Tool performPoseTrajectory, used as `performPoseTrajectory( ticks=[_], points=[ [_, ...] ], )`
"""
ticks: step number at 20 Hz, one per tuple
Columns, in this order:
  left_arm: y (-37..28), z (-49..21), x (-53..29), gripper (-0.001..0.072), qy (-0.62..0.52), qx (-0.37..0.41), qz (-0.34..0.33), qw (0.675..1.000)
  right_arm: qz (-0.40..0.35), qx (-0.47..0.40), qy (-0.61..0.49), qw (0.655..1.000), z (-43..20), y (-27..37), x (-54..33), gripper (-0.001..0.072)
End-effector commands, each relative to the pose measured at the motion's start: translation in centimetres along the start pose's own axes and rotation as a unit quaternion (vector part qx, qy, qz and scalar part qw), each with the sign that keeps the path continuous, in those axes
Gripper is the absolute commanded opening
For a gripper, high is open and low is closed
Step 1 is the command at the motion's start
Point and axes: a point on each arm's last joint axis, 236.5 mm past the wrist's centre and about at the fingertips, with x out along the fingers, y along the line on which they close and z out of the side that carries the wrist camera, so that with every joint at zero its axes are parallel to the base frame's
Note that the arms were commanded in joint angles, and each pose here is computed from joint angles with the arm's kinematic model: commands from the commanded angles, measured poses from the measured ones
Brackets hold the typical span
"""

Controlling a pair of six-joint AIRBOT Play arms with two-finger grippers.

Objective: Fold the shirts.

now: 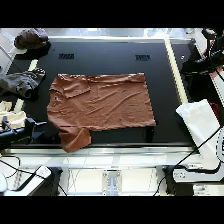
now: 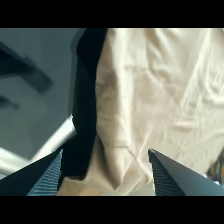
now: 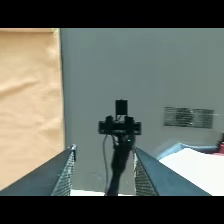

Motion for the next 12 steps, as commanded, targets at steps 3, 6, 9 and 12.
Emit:
performPoseTrajectory(
  ticks=[3,6,9,12],
  points=[
    [1.0,-1.2,4.3,0.0586,0.065,0.033,-0.022,0.997,0.035,-0.003,0.023,0.999,-3.1,1.9,0.9,0.0373],
    [-0.8,-0.7,5.9,0.0586,0.059,0.042,-0.057,0.996,0.039,0.012,0.026,0.999,-7.0,2.6,1.7,0.0373],
    [-1.2,-1.1,7.3,0.0489,0.066,0.055,-0.051,0.995,0.037,0.023,0.031,0.999,-10.8,3.2,1.7,0.0374],
    [-1.1,-2.0,8.5,0.0413,0.084,0.064,-0.041,0.994,0.046,0.042,0.04,0.997,-14.3,4.3,1.1,0.0374]
  ],
)
